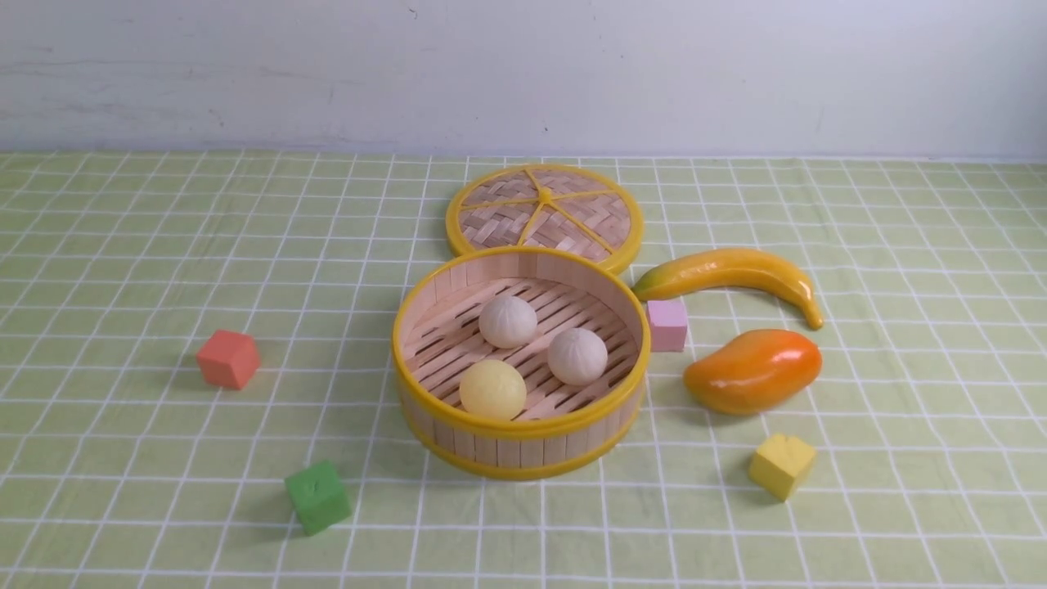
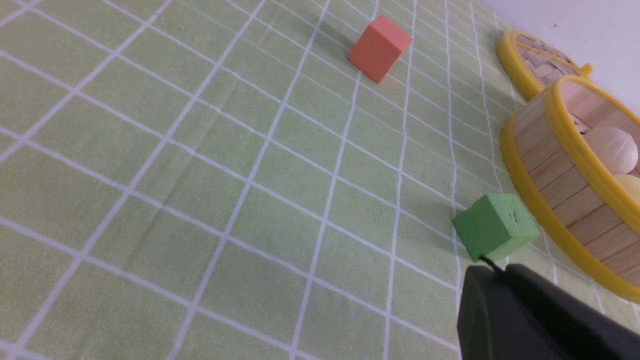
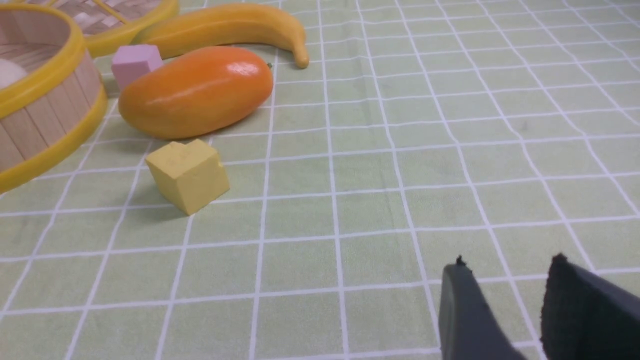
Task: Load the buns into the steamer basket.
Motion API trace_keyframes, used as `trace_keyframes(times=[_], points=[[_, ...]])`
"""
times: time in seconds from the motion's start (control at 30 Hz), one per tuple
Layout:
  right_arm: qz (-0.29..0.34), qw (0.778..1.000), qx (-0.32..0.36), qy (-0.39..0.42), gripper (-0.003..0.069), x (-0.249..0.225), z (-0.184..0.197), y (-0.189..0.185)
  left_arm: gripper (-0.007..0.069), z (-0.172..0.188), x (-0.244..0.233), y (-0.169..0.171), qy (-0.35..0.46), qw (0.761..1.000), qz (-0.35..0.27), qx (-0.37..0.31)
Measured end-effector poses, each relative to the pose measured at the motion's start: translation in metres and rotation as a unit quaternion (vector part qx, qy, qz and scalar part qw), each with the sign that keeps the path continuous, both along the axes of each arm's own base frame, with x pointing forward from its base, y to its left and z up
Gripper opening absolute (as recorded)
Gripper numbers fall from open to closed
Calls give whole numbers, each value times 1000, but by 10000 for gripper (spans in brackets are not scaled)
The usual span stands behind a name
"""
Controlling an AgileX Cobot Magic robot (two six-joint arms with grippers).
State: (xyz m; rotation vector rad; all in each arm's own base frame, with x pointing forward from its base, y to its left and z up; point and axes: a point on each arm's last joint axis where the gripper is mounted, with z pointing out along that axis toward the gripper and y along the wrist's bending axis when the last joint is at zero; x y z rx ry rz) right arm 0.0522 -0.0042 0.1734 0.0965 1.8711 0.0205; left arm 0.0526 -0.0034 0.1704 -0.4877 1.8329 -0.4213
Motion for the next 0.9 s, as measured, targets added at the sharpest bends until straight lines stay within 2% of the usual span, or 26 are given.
trace_keyframes(times=[0.2,0.43,0.53,0.9], points=[[0,1000,0,0,239,0,0,0,21,0,0,0,1,1000,-3,10],[0,1000,0,0,239,0,0,0,26,-1,0,-1,-5,988,-58,142],[0,1000,0,0,239,0,0,0,28,-1,0,-1,-7,982,-68,175],[0,1000,0,0,239,0,0,0,39,-1,0,-1,-7,981,-71,183]])
